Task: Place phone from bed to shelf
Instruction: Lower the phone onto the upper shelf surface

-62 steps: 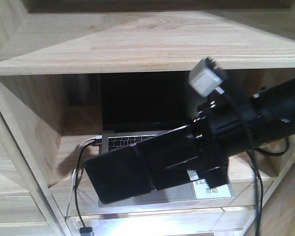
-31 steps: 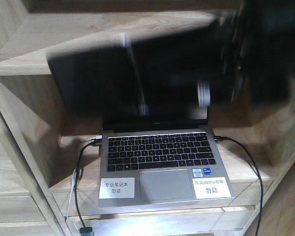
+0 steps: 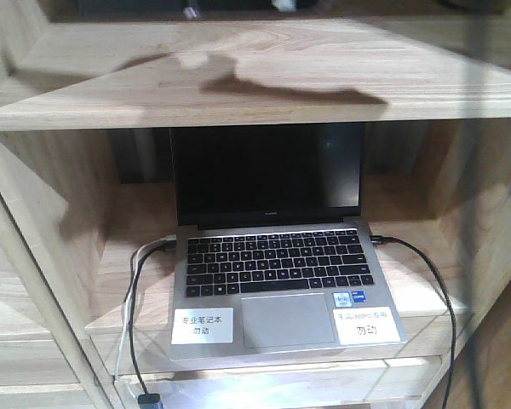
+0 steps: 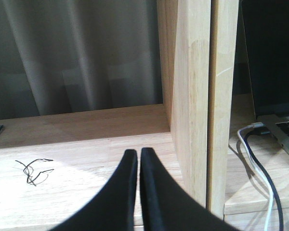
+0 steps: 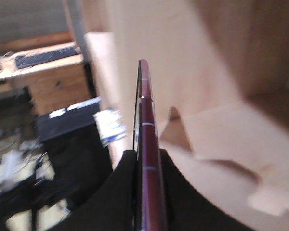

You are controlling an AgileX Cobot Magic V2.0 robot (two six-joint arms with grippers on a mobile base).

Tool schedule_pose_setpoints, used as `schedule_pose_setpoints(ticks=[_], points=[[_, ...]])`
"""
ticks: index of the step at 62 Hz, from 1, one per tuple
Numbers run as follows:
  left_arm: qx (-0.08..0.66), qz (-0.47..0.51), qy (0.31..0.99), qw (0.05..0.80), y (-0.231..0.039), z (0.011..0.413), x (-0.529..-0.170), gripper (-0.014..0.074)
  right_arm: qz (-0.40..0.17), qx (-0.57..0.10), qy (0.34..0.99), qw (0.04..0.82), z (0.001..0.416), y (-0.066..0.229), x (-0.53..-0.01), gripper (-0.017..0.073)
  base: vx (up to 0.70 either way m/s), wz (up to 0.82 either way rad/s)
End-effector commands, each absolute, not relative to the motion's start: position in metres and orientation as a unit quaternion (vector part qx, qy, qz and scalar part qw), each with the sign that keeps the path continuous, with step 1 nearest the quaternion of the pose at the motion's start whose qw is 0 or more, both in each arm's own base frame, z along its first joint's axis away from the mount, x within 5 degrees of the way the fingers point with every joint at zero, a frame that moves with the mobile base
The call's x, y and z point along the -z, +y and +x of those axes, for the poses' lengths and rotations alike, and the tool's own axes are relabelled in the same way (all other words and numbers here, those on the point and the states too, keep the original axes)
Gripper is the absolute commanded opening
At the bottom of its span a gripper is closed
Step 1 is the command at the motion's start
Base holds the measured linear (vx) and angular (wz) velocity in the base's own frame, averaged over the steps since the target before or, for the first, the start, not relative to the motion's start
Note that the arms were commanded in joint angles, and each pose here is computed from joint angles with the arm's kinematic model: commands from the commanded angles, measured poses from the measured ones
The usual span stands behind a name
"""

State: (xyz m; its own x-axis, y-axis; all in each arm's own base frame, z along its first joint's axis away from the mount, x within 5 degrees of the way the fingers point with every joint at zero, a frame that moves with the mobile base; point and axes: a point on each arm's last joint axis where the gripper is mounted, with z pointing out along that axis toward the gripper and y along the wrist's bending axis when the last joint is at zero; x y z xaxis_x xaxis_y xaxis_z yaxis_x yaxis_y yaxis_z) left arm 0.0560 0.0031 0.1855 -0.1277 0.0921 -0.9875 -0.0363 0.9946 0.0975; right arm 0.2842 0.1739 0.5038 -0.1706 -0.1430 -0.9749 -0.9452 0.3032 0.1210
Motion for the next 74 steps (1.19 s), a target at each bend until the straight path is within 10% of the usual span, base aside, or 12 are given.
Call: schedule_pose_setpoints(ticks=[1,74], points=[[-0.047,0.016,0.713,0.7,0.003,0.055,-0.201,0.0001,-0.396,-0.431,0.609,0.535,0.29,0.176,-0.528,-0.0001,0.0,0.0],[-0.047,0.016,0.713,0.7,0.003,0.055,-0.201,0.0001,-0.339,-0.414,0.67,0.514,0.387,0.201,-0.454,0.0066,0.0,0.0]])
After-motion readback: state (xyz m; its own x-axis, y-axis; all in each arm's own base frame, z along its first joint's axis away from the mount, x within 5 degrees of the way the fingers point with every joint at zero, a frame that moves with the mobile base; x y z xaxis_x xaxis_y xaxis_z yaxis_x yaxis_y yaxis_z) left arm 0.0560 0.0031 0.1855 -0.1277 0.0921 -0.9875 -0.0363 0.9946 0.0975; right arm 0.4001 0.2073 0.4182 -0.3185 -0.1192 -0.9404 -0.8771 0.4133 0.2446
